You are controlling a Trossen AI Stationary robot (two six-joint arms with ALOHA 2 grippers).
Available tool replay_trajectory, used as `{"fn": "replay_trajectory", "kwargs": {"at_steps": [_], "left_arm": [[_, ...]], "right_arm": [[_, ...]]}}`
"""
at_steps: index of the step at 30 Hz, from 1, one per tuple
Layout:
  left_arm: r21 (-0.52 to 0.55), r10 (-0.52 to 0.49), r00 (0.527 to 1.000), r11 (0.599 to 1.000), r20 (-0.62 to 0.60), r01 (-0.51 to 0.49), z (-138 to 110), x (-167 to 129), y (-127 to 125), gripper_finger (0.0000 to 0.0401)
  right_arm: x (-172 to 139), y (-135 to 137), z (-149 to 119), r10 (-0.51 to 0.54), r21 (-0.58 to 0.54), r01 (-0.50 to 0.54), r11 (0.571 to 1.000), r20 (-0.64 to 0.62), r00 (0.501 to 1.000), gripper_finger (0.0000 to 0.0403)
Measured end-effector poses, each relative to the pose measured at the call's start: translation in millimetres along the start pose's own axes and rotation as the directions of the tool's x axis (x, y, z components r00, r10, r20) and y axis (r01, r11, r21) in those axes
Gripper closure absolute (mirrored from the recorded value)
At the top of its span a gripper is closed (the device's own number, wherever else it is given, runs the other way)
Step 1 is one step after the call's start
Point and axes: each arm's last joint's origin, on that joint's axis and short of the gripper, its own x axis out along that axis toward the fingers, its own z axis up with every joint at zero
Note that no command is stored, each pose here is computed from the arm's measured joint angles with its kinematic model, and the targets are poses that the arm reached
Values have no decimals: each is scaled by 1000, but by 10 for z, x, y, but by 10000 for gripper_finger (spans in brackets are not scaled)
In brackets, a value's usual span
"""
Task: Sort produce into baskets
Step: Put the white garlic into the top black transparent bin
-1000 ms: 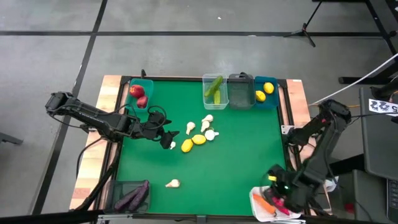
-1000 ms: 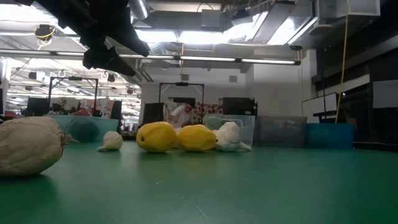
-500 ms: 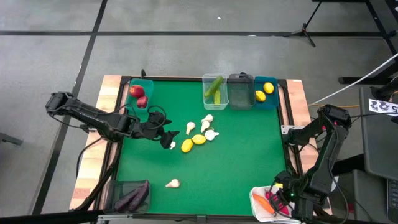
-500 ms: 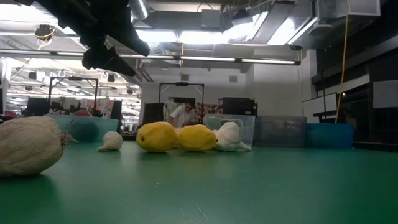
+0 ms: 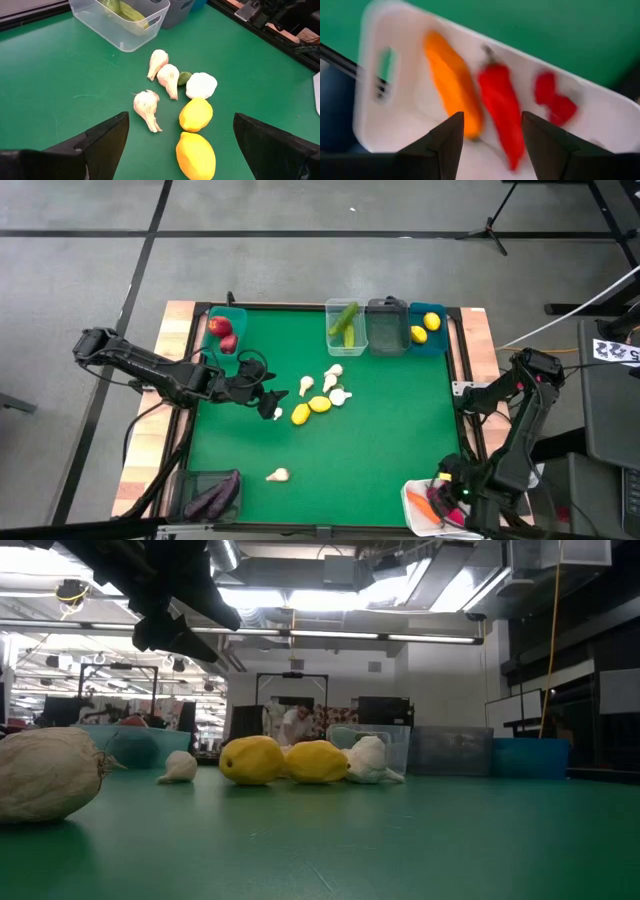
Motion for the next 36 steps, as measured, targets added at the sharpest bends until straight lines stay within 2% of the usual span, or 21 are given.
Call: {"fn": "replay_trajectory", "kwargs": {"at_steps": [3,5,8,10,13,16,19,21,24,27,30,33,36], "left_arm": [[0,0,1000,1000,0,0,0,0,0,52],[0,0,1000,1000,0,0,0,0,1,52],[0,0,1000,1000,0,0,0,0,0,52],[0,0,1000,1000,0,0,0,0,0,52],[9,0,1000,1000,0,0,0,0,0,52],[9,0,1000,1000,0,0,0,0,0,52],[9,0,1000,1000,0,0,0,0,0,52],[10,1,1000,1000,-1,-1,-1,0,1,52],[10,1,1000,1000,-1,-1,-1,0,2,52],[12,3,1000,1000,-3,-3,-3,0,3,52],[14,4,1000,1000,-4,-4,-4,0,5,52],[15,7,1000,1000,-5,-7,-5,1,7,52],[16,9,1000,1000,-4,-9,-6,1,9,52]], "right_arm": [[10,126,158,57,-20,-55,998,72,996,205],[8,226,304,89,-73,-81,994,120,989,207],[-2,401,559,149,-195,-112,974,183,972,207],[3,519,749,179,-315,-103,944,223,958,207],[-2,667,1060,217,-488,-40,872,312,925,208],[-22,788,1386,247,-609,59,791,406,880,208],[-45,870,1644,270,-719,154,677,438,857,203],[-45,918,1777,285,-774,212,597,452,845,192],[-35,963,1946,292,-802,296,518,492,820,163],[-19,983,2110,281,-802,341,491,516,809,127],[35,1006,2288,261,-784,362,504,538,801,96],[143,1028,2463,246,-800,344,492,507,826,80],[294,1053,2641,224,-812,363,457,500,836,77]]}}
